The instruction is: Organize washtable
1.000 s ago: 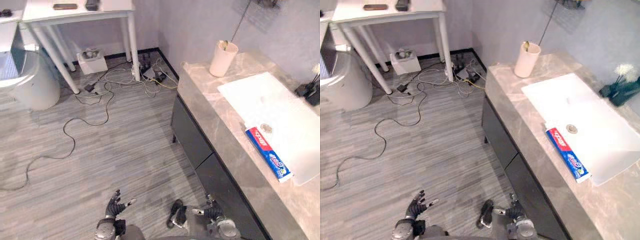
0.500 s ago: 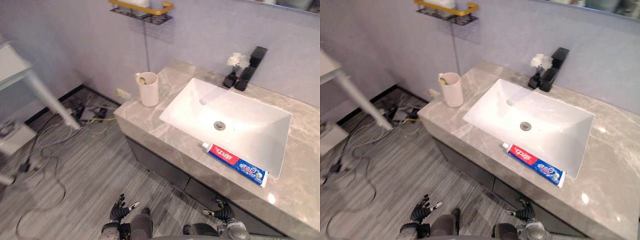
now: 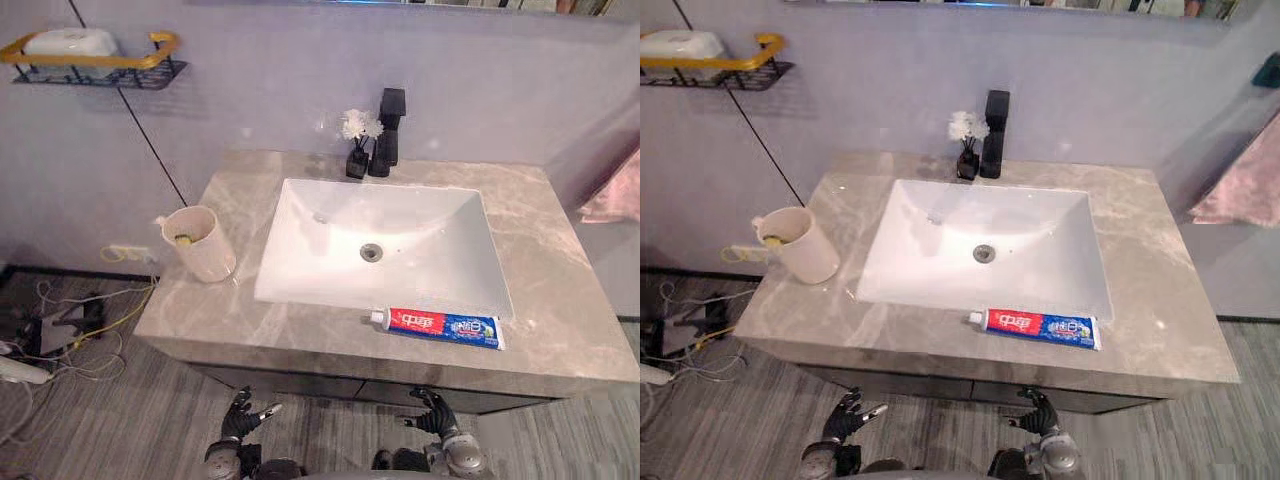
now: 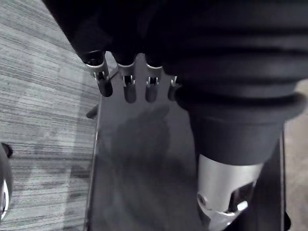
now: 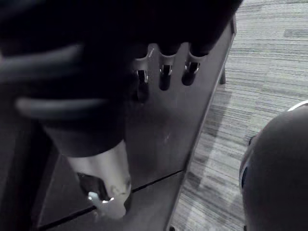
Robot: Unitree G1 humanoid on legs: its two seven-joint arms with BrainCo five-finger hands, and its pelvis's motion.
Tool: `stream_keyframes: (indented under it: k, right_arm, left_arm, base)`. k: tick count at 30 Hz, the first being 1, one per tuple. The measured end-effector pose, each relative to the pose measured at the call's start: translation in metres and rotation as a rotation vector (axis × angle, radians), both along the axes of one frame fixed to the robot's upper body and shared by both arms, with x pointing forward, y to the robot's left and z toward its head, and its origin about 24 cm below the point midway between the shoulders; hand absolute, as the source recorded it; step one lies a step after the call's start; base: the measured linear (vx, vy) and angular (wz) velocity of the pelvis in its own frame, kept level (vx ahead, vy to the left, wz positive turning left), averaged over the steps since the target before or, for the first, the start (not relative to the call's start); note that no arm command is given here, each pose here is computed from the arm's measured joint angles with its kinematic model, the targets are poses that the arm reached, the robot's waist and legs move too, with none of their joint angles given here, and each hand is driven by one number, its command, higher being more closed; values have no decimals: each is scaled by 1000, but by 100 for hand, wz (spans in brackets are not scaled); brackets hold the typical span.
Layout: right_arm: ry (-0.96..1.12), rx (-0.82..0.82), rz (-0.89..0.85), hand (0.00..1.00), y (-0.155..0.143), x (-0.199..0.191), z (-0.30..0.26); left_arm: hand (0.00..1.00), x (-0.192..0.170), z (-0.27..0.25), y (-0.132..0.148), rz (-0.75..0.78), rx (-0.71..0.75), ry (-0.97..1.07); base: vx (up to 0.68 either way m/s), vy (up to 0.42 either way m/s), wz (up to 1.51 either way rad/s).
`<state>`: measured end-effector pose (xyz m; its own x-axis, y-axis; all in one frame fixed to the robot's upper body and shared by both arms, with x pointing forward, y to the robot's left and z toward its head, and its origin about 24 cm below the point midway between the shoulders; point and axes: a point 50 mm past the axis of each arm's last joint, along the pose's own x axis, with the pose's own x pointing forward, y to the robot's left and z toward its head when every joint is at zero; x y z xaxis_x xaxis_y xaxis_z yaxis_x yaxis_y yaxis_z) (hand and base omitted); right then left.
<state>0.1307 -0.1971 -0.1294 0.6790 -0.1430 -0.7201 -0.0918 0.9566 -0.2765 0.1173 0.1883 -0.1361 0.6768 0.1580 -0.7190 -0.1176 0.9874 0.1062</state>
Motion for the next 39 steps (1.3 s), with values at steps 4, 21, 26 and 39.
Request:
stream_keyframes:
  k: [4, 21, 26, 39]
  right_arm:
    - [24, 3, -18, 0, -2, -3, -4]
    - [54, -7, -172, 0, -23, -14, -8]
    - [77, -21, -190, 0, -31, -19, -10]
    - [82, -70, -233, 0, -62, -12, -4]
  left_arm:
    - [0, -3, -2, 2, 8, 2, 15]
    - [0, -21, -7, 17, 71, 38, 73]
    - [0, -20, -6, 21, 89, 41, 67]
    - [0, -23, -2, 46, 134, 95, 67]
  base:
    - [49, -58, -24]
    - [-11, 56, -23]
    - [38, -23, 10]
    - [1, -2, 1]
